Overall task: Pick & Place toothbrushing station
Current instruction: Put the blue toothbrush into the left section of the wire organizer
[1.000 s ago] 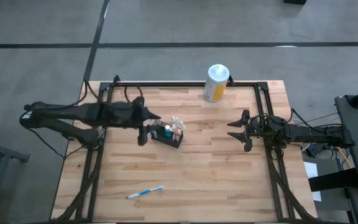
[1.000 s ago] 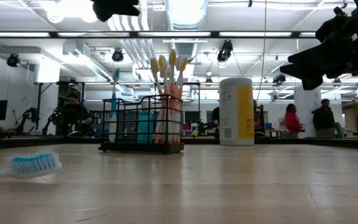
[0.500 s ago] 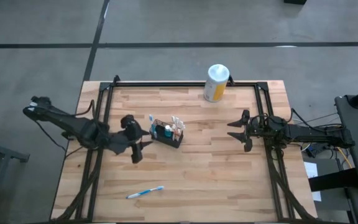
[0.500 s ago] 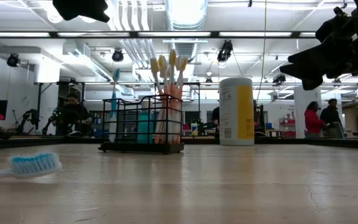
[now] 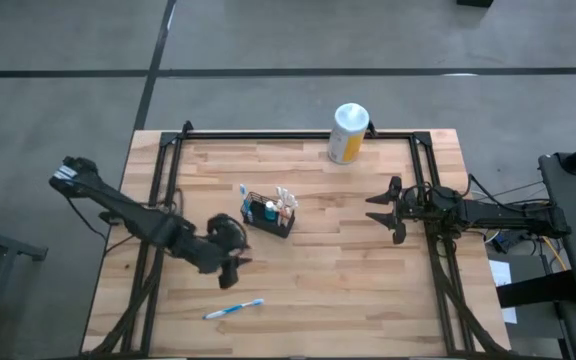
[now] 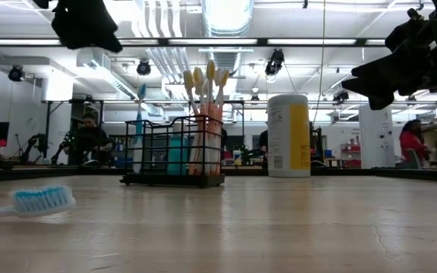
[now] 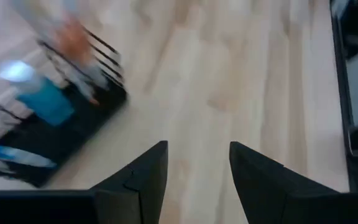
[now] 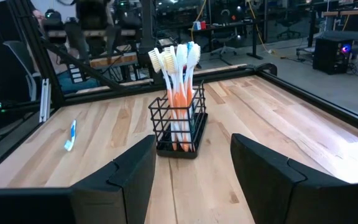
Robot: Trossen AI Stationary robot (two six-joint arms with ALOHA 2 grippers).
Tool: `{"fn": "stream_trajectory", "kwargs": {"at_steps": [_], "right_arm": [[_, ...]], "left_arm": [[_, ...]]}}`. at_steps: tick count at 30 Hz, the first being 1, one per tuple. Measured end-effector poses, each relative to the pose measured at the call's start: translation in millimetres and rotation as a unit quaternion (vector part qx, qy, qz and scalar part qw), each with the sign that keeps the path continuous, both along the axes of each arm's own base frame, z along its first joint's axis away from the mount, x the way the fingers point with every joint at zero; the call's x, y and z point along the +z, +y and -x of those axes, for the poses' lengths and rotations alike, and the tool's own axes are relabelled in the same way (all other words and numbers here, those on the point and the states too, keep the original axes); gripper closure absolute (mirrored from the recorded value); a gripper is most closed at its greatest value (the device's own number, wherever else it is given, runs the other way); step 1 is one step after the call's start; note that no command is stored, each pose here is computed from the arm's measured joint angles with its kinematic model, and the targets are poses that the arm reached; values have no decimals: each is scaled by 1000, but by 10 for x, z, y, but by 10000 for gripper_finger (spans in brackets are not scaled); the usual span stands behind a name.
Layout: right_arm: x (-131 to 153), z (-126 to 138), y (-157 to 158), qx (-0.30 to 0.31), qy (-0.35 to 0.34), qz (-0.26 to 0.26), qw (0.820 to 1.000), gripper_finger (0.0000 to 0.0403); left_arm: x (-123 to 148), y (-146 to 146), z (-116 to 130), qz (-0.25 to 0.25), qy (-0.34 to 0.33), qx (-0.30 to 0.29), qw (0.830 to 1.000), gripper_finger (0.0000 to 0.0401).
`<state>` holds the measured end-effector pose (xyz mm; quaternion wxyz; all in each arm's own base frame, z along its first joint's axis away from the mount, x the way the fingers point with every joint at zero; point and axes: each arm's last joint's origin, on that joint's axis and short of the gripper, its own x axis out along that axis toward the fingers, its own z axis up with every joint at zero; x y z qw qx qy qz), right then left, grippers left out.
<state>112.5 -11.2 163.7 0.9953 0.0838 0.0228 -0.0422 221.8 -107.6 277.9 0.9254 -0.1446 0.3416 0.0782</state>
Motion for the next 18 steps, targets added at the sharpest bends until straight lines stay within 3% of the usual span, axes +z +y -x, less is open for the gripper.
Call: {"fn": "stream_trajectory", "kwargs": {"at_steps": [11, 18], "right_arm": [[0, 0, 0, 0, 0, 0, 1000, 199], [0, 0, 0, 0, 0, 0, 1000, 199]], "left_arm": [[-310, -353, -521, 21, 92, -49, 994, 224], [-416, -508, -669, 37, 109, -34, 993, 224]]}}
